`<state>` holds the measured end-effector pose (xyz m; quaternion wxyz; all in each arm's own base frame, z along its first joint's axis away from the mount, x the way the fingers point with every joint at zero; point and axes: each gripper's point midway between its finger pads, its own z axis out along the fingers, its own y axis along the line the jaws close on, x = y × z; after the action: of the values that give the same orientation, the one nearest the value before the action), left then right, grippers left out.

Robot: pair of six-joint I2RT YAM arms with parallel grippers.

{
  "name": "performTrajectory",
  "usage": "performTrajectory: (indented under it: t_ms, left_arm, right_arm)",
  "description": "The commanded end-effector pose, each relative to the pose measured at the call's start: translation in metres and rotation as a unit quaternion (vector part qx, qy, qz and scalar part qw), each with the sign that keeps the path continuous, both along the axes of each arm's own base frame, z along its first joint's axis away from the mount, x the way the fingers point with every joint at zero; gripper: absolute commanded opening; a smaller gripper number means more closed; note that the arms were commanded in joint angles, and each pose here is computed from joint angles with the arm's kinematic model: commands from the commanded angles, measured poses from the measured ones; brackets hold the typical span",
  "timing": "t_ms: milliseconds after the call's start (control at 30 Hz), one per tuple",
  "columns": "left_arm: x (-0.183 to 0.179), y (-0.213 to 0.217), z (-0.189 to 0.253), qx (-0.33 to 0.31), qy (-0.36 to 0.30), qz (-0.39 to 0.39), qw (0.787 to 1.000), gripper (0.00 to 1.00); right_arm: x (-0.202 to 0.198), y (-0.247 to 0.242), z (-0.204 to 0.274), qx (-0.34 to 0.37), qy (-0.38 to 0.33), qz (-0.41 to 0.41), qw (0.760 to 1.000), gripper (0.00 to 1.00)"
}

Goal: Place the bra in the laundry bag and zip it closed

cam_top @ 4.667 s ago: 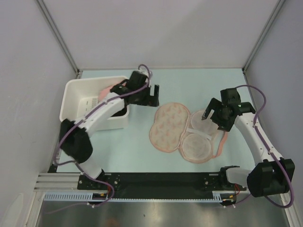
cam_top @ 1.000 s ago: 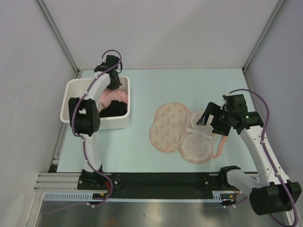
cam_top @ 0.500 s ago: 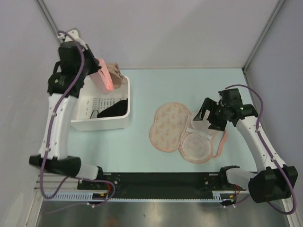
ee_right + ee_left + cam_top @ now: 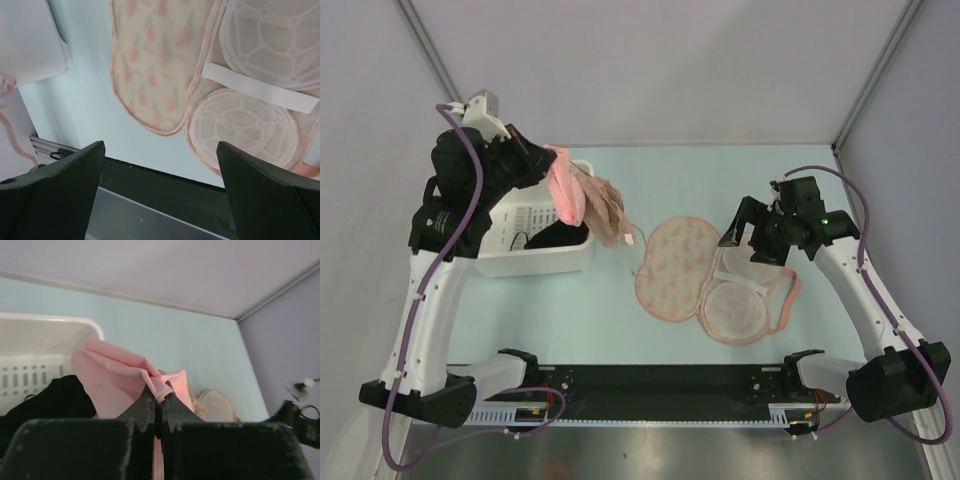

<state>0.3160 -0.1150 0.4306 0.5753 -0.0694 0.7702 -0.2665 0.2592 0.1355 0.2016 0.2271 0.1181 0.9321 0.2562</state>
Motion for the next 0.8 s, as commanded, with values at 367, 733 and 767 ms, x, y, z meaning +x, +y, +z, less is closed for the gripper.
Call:
performTrajectory:
  t_ms: [367, 733, 767]
  left_arm:
    - [0.035, 0.092, -0.016, 0.13, 0.051, 0.202, 0.969, 0.03]
    - [0.036, 0.087, -0.122, 0.146, 0.142, 0.161, 0.966, 0.0]
    - [0.035, 0.088, -0.122, 0.147, 0.141, 0.164, 0.965, 0.0]
  right_arm:
    - [-0.017, -0.002, 0.006, 0.004, -0.019, -0.001, 1.0, 1.0]
    - [-0.016, 0.0, -0.002, 0.004, -0.01, 0.007, 1.0, 1.0]
    - [-0.017, -0.001, -0.002, 0.003, -0.011, 0.007, 1.0, 1.0]
